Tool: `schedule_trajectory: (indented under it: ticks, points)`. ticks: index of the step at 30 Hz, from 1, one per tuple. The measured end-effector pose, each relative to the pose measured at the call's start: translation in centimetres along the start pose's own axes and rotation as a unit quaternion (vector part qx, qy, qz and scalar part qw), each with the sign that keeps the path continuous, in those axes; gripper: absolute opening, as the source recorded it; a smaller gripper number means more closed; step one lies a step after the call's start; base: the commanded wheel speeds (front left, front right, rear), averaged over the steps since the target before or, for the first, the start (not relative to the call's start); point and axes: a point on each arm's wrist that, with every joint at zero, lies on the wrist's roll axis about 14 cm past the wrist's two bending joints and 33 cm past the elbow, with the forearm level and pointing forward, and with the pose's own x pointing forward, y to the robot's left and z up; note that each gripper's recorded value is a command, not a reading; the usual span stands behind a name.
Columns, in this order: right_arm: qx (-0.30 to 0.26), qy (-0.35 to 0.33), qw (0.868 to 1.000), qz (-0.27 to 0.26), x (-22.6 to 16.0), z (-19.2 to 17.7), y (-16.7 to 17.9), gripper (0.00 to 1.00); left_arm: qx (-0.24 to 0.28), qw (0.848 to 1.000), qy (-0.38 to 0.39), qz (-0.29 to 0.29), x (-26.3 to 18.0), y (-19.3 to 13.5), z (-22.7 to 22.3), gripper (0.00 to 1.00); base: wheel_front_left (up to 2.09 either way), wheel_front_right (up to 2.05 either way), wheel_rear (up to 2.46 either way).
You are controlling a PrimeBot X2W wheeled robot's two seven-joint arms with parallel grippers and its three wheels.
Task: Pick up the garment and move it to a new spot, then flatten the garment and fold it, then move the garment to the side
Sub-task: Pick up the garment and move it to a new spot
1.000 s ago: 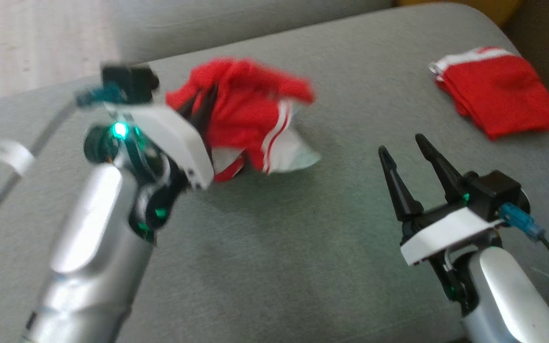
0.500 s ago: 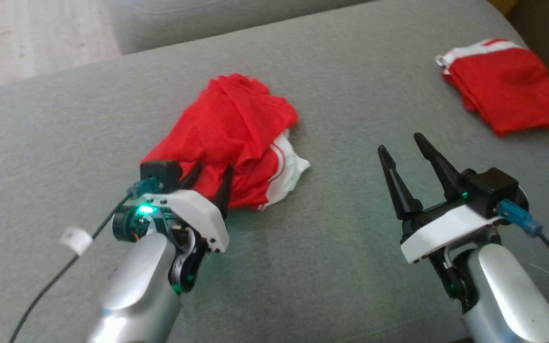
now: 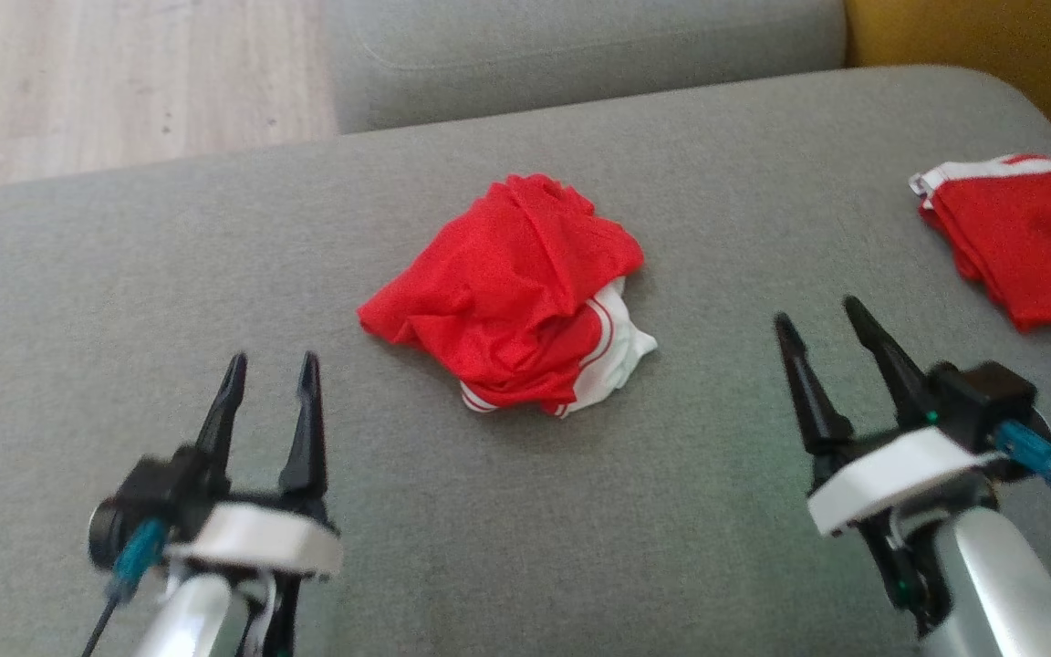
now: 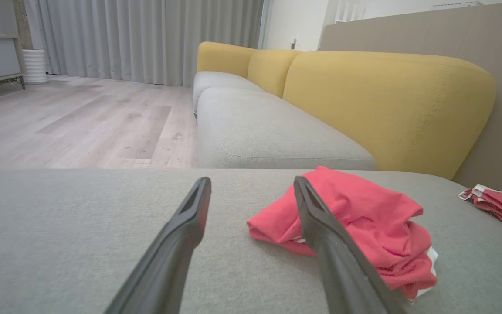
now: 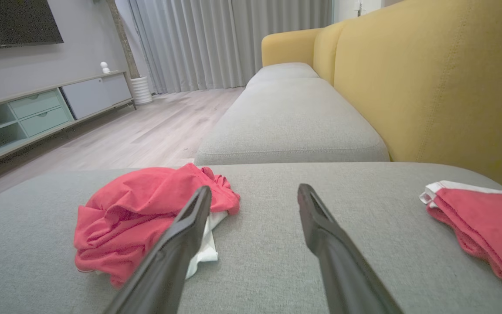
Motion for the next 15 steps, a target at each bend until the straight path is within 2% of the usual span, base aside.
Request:
schedule_trajectory:
  ticks: [8, 15]
  points:
    - [0.013, 0.018, 0.999, -0.023, -1.7, -1.5, -0.8, 1.00, 0.020, 0.995, -0.043, 0.091, -5.4, 5.1, 1.7, 1.00, 0.00, 0.00, 0.00]
    - [0.020, 0.032, 0.999, -0.020, -2.1, -2.4, -0.1, 1.00, 0.017, 0.991, -0.027, 0.130, -8.5, 6.7, 0.5, 1.00, 0.00, 0.00, 0.00]
